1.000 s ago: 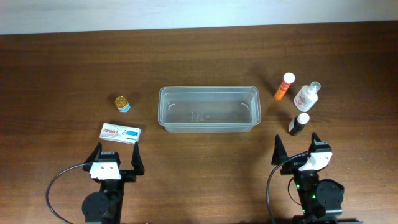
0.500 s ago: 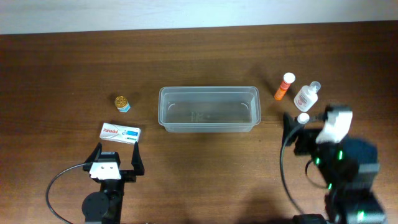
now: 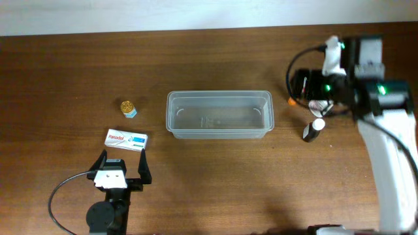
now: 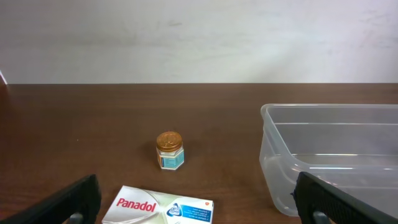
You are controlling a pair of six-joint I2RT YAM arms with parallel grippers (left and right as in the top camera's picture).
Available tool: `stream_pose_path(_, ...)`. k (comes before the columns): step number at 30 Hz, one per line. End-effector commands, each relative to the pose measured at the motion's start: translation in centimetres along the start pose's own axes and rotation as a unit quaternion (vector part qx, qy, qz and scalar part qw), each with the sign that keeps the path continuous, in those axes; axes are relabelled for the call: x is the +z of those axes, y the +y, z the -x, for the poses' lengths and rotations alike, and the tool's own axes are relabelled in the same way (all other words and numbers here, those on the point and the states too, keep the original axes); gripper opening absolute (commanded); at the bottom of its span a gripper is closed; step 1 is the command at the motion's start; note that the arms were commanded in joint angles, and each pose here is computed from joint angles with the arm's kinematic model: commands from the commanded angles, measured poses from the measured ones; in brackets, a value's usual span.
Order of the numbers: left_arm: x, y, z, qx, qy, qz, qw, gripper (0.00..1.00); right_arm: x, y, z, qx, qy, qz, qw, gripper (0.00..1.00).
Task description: Pack container
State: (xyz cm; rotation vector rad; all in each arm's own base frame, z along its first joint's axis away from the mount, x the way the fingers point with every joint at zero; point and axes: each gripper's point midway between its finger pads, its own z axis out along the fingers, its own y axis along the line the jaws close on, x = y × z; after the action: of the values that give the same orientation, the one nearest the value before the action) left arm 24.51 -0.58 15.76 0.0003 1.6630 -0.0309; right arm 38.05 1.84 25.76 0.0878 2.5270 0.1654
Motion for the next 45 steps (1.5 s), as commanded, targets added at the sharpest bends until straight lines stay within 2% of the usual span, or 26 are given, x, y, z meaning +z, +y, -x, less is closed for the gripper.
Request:
stream_pose_path(1,0.0,-0.2,-0.1,0.008,-0.003,-0.004,1.0,0.99,1.5,-1.0,0.7,0.006,0.013,-0.018,1.0,0.98)
stream_pose_path(10,0.0,-0.2,-0.1,0.008,-0.002,-0.004,1.0,0.99,2.6,-7.2,-0.4,0.069,0.045,-0.061,0.995,0.98)
stream_pose_path(18,0.0,-0.2,-0.1,0.008,-0.002,-0.004,1.0,0.99,3.9,-9.5,-1.2,0.042,0.07,-0.059,0.995,0.99)
stream_pose_path(30,0.0,-0.2,-0.1,0.008,-0.002,-0.004,1.0,1.0,9.4,-11.4,-3.5,0.048,0.141,-0.057,0.987,0.83)
stream_pose_path(35,0.0,-0.2,-0.1,0.008,-0.002,-0.004,1.0,0.99,10.2,-12.9,-3.7,0.061,0.143,-0.064,0.986,0.8)
stream_pose_path(39,0.0,-0.2,-0.1,0.008,-0.002,-0.004,1.0,0.99,10.8,-13.3,-3.2,0.059,0.132,-0.056,0.988,0.73)
stream_pose_path(45,0.0,-0.2,-0.1,0.008,-0.002,-0.004,1.0,1.0,12.1,-12.8,-2.9,0.043,0.126,-0.031,0.991,0.72)
